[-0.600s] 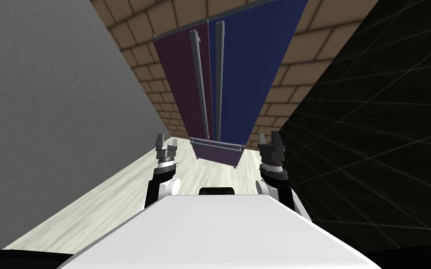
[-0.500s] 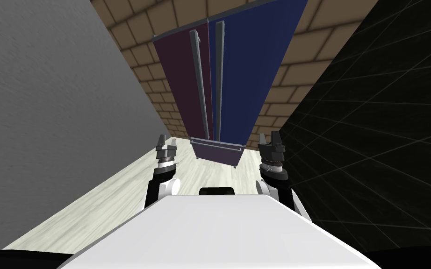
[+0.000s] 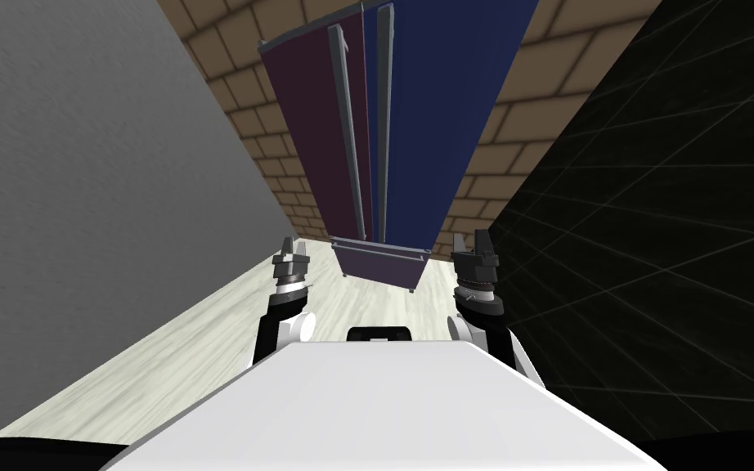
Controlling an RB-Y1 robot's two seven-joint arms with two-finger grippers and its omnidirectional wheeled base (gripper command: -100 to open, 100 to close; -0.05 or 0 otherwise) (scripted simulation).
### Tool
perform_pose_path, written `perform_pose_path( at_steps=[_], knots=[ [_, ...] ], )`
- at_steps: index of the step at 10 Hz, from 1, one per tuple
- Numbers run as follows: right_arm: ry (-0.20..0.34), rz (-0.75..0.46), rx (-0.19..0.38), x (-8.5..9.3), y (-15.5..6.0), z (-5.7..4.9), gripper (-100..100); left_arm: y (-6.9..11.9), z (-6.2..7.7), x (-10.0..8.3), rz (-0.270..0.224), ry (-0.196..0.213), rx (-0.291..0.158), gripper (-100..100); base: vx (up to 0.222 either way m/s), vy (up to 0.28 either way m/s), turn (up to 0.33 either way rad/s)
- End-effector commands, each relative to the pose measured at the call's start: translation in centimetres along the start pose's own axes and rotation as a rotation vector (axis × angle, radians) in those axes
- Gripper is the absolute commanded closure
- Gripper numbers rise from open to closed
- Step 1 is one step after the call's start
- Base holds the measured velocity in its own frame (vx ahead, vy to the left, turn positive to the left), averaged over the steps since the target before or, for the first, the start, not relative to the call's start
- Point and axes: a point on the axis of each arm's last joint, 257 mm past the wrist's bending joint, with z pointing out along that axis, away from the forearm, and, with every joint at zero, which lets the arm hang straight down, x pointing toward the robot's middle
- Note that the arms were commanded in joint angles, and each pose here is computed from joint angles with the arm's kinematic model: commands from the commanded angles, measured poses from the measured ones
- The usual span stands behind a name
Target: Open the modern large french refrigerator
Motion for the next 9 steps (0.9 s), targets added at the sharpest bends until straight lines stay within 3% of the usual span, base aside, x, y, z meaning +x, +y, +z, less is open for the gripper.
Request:
perform_pose_path(
  at_steps=[1, 3, 4, 9],
  knots=[
    [0.000, 0.000, 0.000, 0.0, 0.0, 0.0, 0, 0.0, 0.0, 0.0, 0.000, 0.000, 0.000, 0, 0.000, 0.000, 0.000],
    [0.000, 0.000, 0.000, 0.0, 0.0, 0.0, 0, 0.0, 0.0, 0.0, 0.000, 0.000, 0.000, 0, 0.000, 0.000, 0.000],
    [0.000, 0.000, 0.000, 0.0, 0.0, 0.0, 0, 0.8, 0.0, 0.5, 0.025, 0.040, -0.018, -100, 0.034, -0.010, -0.029],
    [0.000, 0.000, 0.001, 0.0, 0.0, 0.0, 0, 5.3, 0.0, 1.9, 0.110, 0.134, -0.121, -100, 0.085, -0.027, -0.051]
  ],
)
